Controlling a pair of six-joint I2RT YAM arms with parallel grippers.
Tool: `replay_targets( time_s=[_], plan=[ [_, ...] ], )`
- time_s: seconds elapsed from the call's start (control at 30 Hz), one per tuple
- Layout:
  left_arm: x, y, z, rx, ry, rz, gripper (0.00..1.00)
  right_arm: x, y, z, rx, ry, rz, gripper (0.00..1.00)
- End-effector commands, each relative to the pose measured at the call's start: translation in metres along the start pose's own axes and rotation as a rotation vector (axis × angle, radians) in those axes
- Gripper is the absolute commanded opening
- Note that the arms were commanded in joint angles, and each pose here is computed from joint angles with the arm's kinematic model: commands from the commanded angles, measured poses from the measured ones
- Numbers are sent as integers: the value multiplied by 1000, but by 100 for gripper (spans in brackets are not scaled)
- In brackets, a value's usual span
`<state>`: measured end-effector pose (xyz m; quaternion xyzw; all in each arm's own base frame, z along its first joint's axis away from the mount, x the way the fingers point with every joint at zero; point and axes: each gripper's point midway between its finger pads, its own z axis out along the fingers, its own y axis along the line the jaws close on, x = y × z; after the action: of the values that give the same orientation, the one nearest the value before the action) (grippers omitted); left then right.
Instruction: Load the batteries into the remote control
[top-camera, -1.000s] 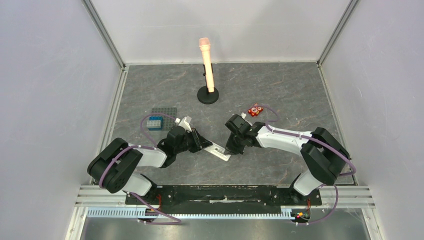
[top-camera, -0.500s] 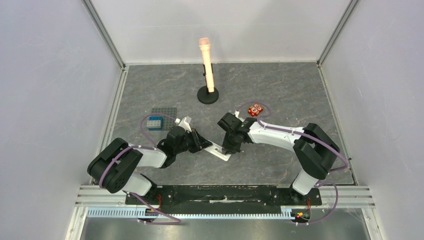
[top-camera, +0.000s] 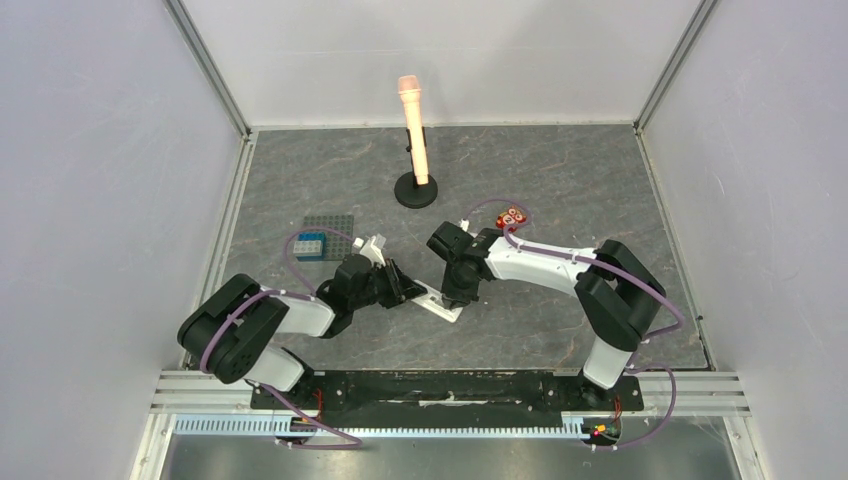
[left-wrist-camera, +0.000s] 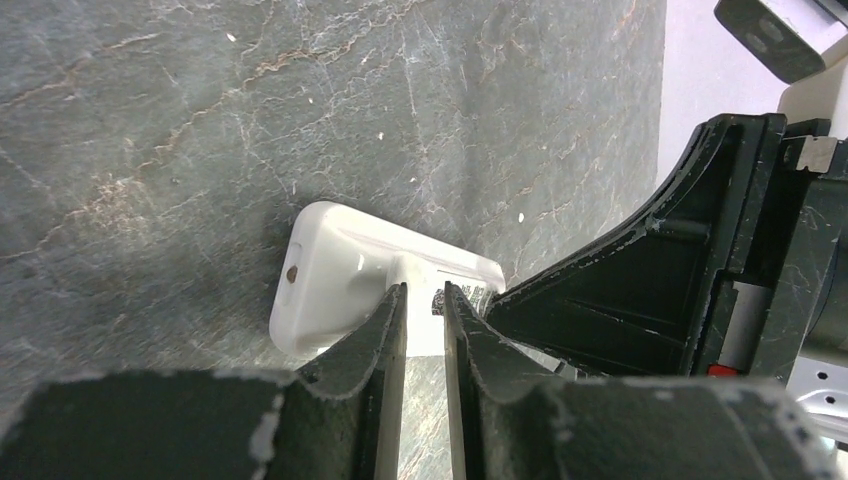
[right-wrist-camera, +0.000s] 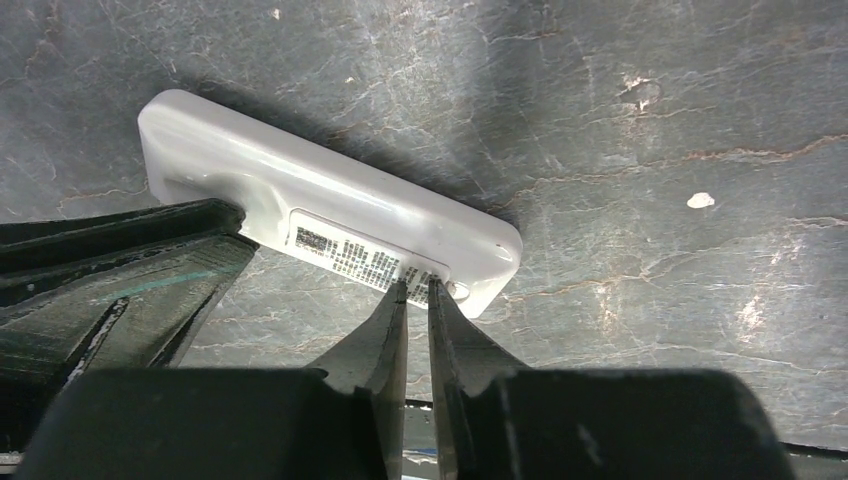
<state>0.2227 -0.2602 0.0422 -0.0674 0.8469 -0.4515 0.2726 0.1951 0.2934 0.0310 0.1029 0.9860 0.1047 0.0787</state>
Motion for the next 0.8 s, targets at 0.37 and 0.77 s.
replay_targets(
  time_s=[0.37,0.77],
  plan=[
    [0,4,2,-6,-11,49,25,-37,19,-20,-116,-194,67,25],
    [-2,5,1,-17,-20,64,25,-18,-7,-18,-68,-148,88,29]
  ],
)
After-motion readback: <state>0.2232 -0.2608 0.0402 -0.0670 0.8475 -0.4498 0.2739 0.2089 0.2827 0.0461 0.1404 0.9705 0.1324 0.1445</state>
